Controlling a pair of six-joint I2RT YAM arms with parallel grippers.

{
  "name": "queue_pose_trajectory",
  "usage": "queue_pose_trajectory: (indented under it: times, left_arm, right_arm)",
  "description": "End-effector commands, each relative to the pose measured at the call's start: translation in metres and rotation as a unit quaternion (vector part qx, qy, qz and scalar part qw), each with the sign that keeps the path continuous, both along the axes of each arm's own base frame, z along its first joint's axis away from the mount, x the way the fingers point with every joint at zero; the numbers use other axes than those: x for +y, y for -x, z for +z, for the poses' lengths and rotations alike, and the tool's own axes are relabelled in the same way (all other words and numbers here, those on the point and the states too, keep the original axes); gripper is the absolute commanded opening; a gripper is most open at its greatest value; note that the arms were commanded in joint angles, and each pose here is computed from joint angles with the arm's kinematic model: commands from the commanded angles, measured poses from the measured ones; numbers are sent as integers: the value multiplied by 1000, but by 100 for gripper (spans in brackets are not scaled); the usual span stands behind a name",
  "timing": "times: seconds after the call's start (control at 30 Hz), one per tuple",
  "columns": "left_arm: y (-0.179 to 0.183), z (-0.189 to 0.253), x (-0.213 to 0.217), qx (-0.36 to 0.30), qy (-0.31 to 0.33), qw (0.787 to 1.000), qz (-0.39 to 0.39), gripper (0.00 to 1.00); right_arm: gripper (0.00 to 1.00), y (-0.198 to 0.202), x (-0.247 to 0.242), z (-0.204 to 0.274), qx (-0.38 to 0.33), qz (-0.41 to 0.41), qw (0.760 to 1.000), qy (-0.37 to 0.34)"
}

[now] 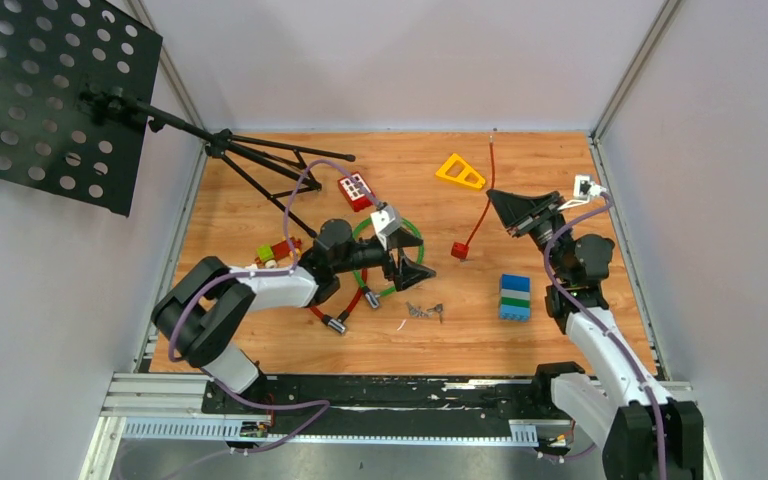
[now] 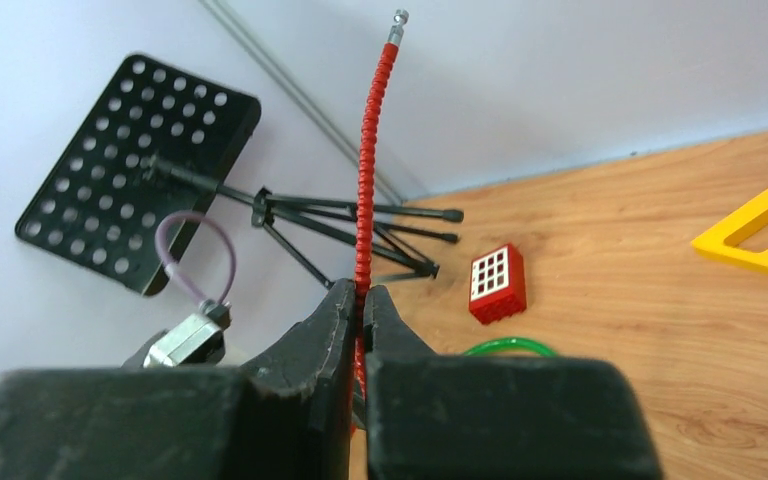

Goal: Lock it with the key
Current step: Lock the lock.

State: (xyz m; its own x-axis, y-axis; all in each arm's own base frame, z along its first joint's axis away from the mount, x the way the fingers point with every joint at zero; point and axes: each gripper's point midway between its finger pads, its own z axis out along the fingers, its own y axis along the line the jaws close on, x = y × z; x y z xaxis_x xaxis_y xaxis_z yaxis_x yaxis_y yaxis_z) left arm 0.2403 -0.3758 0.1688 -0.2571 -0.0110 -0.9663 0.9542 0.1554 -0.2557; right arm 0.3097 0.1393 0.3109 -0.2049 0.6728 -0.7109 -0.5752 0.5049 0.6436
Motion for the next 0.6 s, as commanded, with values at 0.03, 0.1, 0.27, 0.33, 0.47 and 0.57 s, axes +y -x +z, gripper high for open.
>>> queue_pose_trajectory:
  times: [0.03,0.1,0.27,0.33,0.47,0.57]
  left_arm:
    - [-48,13,37,-88,-18,977,195,100]
    - [-54,13,45,-116,-30,962,245,99]
    - [-56,18,64,-187,-65,912,360,99]
    - [-57,21,75,-193,-61,896,396,98]
    - [-51,29,81,-200,-44,883,423,88]
    - [-44,32,77,-213,-42,882,419,84]
  right_arm:
    - [0,-5,-24,19,2,-108,993,-38]
    - [0,-6,-25,18,17,-140,989,-45]
    - [0,-8,-25,10,69,-240,964,-85]
    - [0,-5,-24,2,89,-268,953,-111]
    - [0,-3,-18,-9,123,-297,935,-149]
    - [0,-6,-2,-17,156,-303,928,-147]
